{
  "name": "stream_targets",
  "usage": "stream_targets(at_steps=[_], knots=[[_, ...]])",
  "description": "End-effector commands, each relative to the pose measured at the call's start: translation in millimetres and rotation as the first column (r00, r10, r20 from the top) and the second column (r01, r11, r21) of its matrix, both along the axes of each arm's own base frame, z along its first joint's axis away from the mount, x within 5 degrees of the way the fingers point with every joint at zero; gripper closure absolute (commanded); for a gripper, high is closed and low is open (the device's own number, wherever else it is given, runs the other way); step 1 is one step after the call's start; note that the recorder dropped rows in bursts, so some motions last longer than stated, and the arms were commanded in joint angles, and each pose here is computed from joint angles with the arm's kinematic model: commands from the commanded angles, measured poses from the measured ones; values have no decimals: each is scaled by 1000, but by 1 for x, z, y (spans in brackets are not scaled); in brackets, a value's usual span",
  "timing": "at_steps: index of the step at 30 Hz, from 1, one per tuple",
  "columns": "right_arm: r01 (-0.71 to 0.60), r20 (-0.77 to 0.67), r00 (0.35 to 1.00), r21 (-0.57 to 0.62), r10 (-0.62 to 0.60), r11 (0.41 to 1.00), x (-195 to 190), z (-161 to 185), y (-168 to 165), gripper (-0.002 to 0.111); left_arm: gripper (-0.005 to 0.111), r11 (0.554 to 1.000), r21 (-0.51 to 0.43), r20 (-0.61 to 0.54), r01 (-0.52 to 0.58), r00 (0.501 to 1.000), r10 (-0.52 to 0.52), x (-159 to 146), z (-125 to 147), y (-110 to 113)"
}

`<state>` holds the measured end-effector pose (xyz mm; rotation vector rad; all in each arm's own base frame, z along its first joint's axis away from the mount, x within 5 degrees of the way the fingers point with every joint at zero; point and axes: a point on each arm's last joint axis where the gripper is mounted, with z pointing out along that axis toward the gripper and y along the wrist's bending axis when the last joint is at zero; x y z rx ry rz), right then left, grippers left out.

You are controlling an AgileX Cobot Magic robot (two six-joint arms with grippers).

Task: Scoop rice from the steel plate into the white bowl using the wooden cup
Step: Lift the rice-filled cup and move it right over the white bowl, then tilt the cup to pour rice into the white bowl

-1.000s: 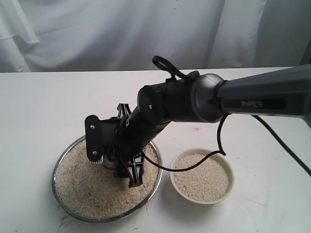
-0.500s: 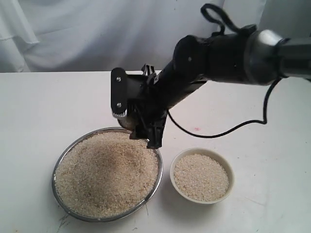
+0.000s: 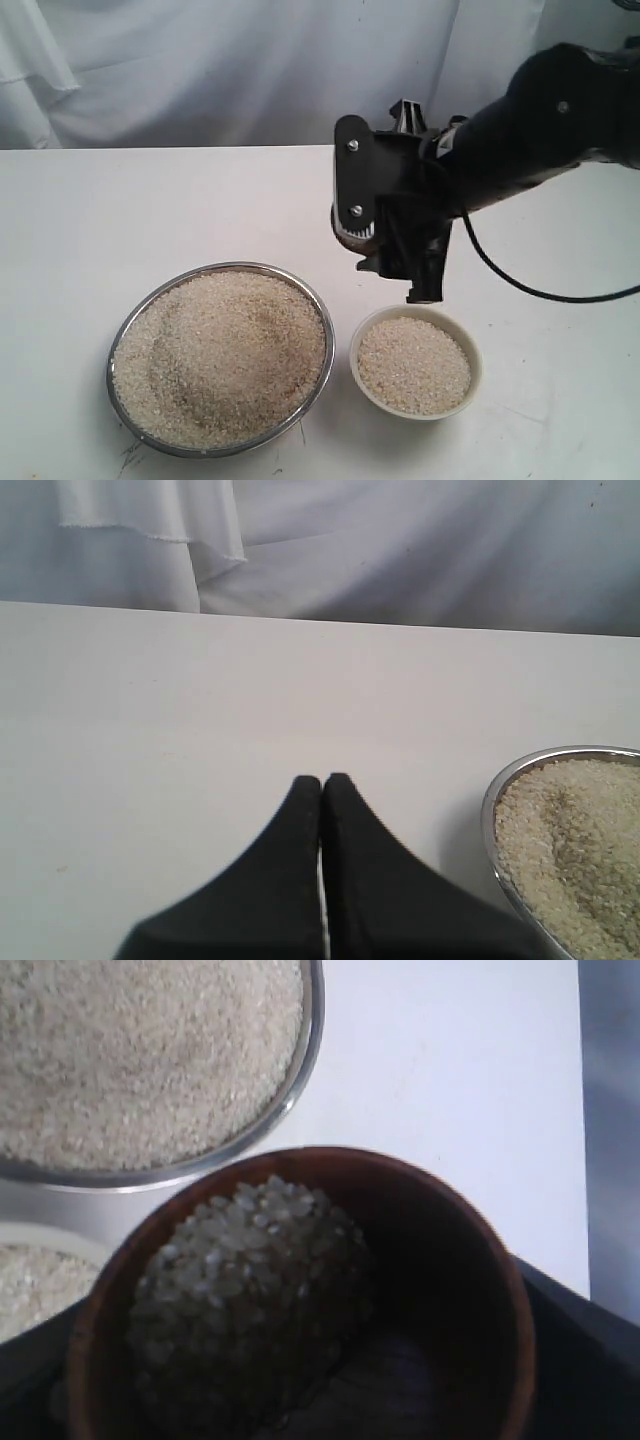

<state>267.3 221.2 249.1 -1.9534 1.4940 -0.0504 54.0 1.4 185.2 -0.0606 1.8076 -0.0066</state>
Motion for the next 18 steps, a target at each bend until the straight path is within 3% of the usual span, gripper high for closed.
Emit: stream_targets(at_steps=[1,11,18], knots=[[-24,85,996,-69,29,997,-10,-8,-19,108,107,1000,-2,6,-2,1000,2,0,-1,0],[-40,188,980,-143,67,989,-19,-44,-40,108,107,1000,-2,6,-2,1000,2,0,-1,0],[-95,258,955,-200,146,975,-20,-49,-44,108,107,1000,-2,6,-2,1000,2,0,-1,0]])
